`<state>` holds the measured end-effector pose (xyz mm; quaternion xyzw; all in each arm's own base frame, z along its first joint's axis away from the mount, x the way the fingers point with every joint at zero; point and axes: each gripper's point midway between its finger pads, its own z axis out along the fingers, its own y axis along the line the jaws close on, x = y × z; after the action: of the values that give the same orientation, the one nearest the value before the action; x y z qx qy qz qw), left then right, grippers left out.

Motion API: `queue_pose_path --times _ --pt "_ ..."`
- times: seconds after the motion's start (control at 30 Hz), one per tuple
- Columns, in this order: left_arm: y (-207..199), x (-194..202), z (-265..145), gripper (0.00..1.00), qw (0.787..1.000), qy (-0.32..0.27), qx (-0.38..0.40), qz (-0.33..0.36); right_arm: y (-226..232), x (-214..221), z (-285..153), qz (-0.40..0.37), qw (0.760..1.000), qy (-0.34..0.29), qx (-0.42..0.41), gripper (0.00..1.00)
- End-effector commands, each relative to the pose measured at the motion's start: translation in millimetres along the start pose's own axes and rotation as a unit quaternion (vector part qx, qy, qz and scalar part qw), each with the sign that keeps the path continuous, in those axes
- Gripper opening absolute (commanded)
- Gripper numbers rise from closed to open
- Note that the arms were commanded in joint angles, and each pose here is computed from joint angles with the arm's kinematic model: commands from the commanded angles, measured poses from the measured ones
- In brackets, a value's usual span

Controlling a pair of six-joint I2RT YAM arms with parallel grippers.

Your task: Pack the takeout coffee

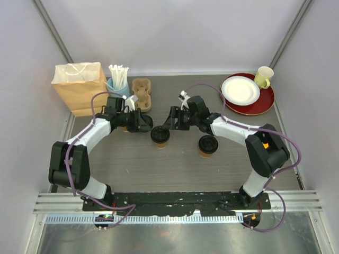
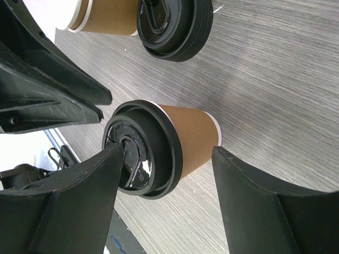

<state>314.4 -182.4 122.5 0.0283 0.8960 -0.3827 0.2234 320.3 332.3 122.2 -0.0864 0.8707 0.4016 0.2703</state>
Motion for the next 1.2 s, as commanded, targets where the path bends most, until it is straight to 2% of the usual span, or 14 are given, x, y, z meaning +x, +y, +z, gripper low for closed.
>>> queue_pose_path --times 0.0,0.17,0.5,0.73,0.93,1.17 --pt "-8.8 0.0 3.5 0.36 0.999 0.000 0.036 -0.023 21.5 -17.4 4.5 -0.009 0.999 -0.025 -0.033 0.73" --pt "-7.2 4.6 5.0 0.35 0.999 0.008 0.040 -0.034 20.7 -12.8 8.2 -0.006 0.999 -0.018 -0.035 0.70" --pt "-4.7 16.0 11.3 0.21 0.996 0.028 0.051 -0.069 18.9 -4.7 10.4 0.001 0.999 -0.010 -0.037 0.68" --pt "5.1 22.5 19.3 0.17 0.995 0.033 0.045 -0.080 7.1 10.5 11.6 0.015 1.000 -0.003 -0.027 0.61" --pt "11.0 27.1 23.6 0.06 0.995 0.038 0.040 -0.088 -2.2 19.7 10.5 0.020 1.000 0.002 -0.014 0.55" --pt "22.5 31.3 31.5 0.01 0.994 0.044 0.028 -0.096 -10.1 25.7 10.0 0.027 1.000 0.007 -0.006 0.51"
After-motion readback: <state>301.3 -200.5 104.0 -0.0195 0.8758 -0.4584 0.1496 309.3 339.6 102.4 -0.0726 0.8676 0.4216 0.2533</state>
